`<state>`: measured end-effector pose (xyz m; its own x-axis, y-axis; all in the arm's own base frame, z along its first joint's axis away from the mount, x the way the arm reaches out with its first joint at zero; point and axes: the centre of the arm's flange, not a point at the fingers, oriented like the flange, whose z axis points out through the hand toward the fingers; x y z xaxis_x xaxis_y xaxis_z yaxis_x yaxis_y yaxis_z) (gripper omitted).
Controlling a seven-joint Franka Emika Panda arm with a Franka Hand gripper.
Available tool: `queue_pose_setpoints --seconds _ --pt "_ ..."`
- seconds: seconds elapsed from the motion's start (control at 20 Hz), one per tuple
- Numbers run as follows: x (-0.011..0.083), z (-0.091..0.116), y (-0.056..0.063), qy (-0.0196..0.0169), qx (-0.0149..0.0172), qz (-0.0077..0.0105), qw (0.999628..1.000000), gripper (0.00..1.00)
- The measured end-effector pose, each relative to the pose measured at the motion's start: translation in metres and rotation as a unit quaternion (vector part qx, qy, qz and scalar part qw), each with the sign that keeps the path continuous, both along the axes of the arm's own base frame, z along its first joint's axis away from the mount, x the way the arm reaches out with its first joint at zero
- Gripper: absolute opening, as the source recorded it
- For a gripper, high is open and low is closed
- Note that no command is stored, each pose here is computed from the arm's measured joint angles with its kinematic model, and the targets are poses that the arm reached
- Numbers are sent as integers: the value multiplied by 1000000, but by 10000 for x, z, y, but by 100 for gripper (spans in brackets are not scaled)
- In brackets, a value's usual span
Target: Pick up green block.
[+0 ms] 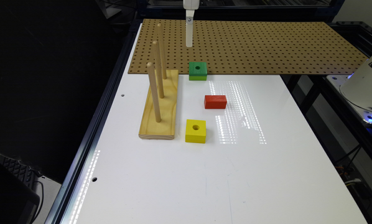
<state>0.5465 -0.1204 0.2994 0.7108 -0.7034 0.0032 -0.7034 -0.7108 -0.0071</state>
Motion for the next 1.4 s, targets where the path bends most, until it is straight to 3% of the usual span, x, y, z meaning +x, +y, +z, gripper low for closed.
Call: queue_pose_setpoints --seconds 0.15,0.4,0.5,1.0,1.3,1.4 --pt "-7 -7 -2 1137 233 -312 999999 100" --pt "-75 -46 -11 7086 1421 -2404 999971 100" --pt "-102 -39 -8 7687 1439 -2588 999966 100" --pt "-196 -28 23 10522 1789 -1754 999942 100" --pt "-259 -34 48 13569 2343 -788 999905 100" --pt "-322 -40 63 16303 2719 -680 999863 100"
